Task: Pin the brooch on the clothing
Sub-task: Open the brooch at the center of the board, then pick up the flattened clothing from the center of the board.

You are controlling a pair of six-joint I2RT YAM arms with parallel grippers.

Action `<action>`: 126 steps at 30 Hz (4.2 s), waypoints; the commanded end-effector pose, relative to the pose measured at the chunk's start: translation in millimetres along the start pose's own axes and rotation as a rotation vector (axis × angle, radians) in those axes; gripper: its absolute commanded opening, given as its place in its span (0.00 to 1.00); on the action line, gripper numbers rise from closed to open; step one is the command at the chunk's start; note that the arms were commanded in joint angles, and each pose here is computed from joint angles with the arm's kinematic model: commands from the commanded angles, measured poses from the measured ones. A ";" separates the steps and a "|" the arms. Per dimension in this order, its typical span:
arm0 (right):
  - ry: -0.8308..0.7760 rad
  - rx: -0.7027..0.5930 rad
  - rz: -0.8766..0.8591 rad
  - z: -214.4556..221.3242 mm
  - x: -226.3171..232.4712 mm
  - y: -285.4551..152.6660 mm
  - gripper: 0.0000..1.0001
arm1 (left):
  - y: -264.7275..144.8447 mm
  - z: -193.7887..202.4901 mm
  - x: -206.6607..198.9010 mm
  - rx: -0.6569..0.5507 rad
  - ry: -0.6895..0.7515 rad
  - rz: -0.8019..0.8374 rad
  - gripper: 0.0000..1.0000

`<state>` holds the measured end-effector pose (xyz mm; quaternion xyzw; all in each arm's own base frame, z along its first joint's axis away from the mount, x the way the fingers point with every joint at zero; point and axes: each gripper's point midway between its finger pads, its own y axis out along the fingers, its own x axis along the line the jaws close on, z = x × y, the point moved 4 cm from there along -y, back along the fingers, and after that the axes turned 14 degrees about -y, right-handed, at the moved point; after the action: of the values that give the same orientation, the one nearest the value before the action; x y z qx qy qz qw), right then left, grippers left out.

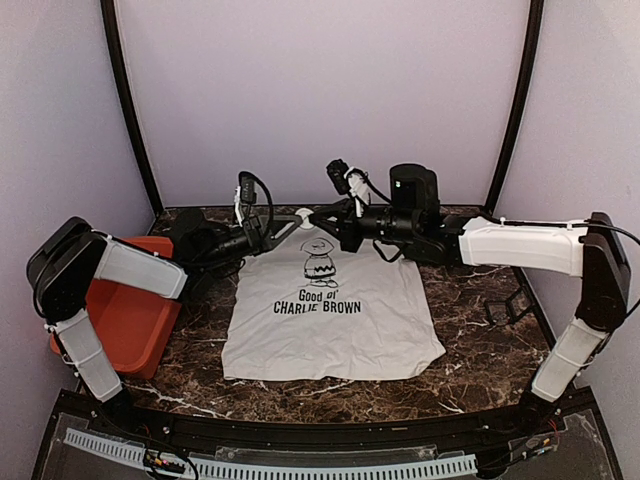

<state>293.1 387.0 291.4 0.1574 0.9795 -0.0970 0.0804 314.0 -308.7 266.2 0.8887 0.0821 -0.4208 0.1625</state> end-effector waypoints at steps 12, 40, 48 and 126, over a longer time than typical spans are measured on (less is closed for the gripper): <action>-0.056 -0.039 -0.116 -12.2 36.6 18.7 0.00 | 4.9 3.2 -21.2 0.018 -0.006 0.071 0.12; 0.037 -0.001 0.009 -9.0 2.7 -9.1 0.00 | -39.2 -43.5 -51.4 -0.163 0.180 0.142 0.61; 0.130 0.096 0.097 -0.5 -16.1 -6.9 0.00 | -48.2 -57.2 -28.5 -0.157 0.307 -0.067 0.83; 0.792 0.581 0.085 94.5 -87.4 32.3 0.00 | -63.5 -40.7 254.7 0.799 0.351 -0.814 0.28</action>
<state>394.8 360.6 213.6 0.2477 0.8606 -0.3000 -0.3286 484.5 -230.4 71.4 0.8318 0.2746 -0.2887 -0.3864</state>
